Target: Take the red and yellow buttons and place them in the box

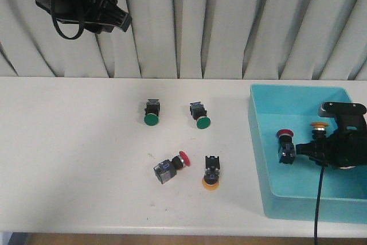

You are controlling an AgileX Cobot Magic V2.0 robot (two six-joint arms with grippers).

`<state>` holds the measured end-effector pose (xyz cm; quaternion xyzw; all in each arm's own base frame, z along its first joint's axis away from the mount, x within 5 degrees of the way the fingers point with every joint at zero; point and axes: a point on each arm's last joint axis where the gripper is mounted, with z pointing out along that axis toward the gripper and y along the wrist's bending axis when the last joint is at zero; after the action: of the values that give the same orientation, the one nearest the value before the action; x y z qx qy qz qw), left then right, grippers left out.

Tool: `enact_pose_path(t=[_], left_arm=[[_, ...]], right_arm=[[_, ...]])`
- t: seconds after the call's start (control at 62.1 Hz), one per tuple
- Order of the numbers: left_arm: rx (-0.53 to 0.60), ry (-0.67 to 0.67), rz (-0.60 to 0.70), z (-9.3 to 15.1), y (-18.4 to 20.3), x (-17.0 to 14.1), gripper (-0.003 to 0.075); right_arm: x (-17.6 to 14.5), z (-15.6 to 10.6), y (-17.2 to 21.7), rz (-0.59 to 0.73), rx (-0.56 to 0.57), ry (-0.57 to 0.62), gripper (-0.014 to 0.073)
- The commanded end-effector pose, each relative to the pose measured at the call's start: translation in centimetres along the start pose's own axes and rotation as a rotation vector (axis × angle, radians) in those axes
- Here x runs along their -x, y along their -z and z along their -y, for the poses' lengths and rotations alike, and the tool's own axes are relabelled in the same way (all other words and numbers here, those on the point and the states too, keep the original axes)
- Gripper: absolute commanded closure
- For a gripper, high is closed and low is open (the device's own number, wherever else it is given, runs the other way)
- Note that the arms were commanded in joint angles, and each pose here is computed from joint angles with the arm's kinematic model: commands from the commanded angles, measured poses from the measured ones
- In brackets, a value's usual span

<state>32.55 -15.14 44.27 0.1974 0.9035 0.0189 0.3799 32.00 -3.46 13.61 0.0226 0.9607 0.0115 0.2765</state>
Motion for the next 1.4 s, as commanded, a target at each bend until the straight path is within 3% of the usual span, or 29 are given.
enact_pose_path(t=[0.0, 0.177, 0.322, 0.499, 0.596, 0.692, 0.789, 0.918, 1.031, 1.385], left_arm=[[0.007, 0.024, 0.116, -0.7, 2.9, 0.7, 0.0295], [0.007, 0.024, 0.110, -0.7, 2.9, 0.7, 0.0295], [0.008, 0.024, 0.106, -0.7, 2.9, 0.7, 0.0295], [0.013, 0.021, 0.106, -0.7, 2.9, 0.6, 0.0295], [0.015, 0.013, 0.106, -0.8, 2.9, 0.6, 0.0315], [0.015, 0.005, 0.116, -0.7, 2.9, 0.7, 0.0385], [0.014, 0.003, 0.134, -0.7, 2.9, 0.9, 0.0527], [0.014, 0.002, 0.142, -0.7, 2.9, 1.0, 0.0730], [0.014, -0.009, 0.138, -0.7, 2.9, 0.9, 0.0728], [0.012, -0.014, 0.179, -0.8, 3.8, 1.1, 0.0727]], right_arm=[[1.9, 0.3, 0.7, 0.066, -0.009, -0.003, 0.0472], [2.8, -0.1, -0.1, -0.011, 0.056, 0.005, 0.0243], [3.8, -0.2, 0.5, 0.000, 0.070, 0.017, 0.0054], [6.4, -0.7, 4.5, 0.118, 0.085, 0.031, -0.0003], [7.8, -1.1, 8.5, 0.230, 0.093, 0.033, 0.0020], [8.6, -1.5, 13.1, 0.368, 0.103, 0.021, 0.0069], [8.9, -2.0, 17.6, 0.505, 0.114, 0.024, 0.0157], [8.1, -2.8, 23.9, 0.695, 0.135, 0.060, 0.0365], [7.0, -3.3, 27.4, 0.779, 0.128, 0.122, 0.0610], [6.4, -3.6, 29.3, 0.847, 0.161, 0.078, 0.0601]])
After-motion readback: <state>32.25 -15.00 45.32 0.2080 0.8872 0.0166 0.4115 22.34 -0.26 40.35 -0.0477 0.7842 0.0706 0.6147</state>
